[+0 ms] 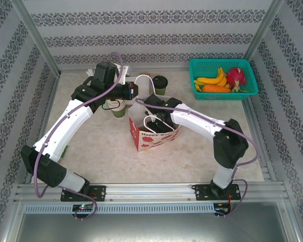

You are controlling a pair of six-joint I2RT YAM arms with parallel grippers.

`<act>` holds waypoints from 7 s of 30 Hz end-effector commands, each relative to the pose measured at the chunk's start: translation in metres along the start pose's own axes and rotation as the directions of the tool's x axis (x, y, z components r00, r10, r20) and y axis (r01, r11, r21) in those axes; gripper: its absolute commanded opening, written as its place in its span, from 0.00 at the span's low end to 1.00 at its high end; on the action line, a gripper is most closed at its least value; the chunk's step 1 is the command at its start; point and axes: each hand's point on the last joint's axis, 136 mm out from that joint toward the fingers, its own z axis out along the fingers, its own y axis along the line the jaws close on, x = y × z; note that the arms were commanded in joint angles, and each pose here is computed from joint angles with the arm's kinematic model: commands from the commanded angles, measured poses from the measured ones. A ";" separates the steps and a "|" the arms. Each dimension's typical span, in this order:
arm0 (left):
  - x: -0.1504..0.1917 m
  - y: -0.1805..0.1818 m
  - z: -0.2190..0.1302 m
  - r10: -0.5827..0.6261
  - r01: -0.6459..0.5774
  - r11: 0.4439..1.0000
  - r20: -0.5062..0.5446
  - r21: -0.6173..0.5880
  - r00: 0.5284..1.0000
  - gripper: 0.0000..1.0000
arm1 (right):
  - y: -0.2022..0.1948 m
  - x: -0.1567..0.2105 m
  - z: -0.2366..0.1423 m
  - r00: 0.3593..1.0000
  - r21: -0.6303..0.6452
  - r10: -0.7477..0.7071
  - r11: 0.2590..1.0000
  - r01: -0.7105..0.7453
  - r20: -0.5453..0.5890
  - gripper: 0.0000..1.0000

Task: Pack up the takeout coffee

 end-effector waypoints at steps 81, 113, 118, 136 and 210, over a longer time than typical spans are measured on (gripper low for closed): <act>-0.019 -0.016 -0.079 0.109 -0.110 0.994 0.163 0.001 0.981 0.41 | 0.018 -0.083 -0.154 0.863 -0.086 -0.365 0.905 0.417 0.349 0.00; -0.015 0.084 -0.136 -0.010 0.207 0.843 0.371 -0.496 0.929 1.00 | 0.045 -0.054 -0.117 0.921 -0.163 0.190 0.976 -0.142 0.340 0.00; -0.014 0.079 -0.120 -0.025 0.178 0.868 0.318 -0.464 0.948 1.00 | 0.039 -0.054 -0.118 0.908 -0.137 0.219 0.974 -0.181 0.357 0.00; 0.003 0.073 -0.052 -0.116 0.151 0.922 0.120 -0.356 0.986 1.00 | 0.036 -0.044 -0.130 0.888 -0.111 0.230 0.973 -0.202 0.399 0.10; 0.035 0.144 -0.097 -0.145 0.385 0.723 0.418 -0.574 0.897 1.00 | -0.176 -0.253 0.008 0.878 -0.079 0.127 0.992 -0.102 0.462 0.98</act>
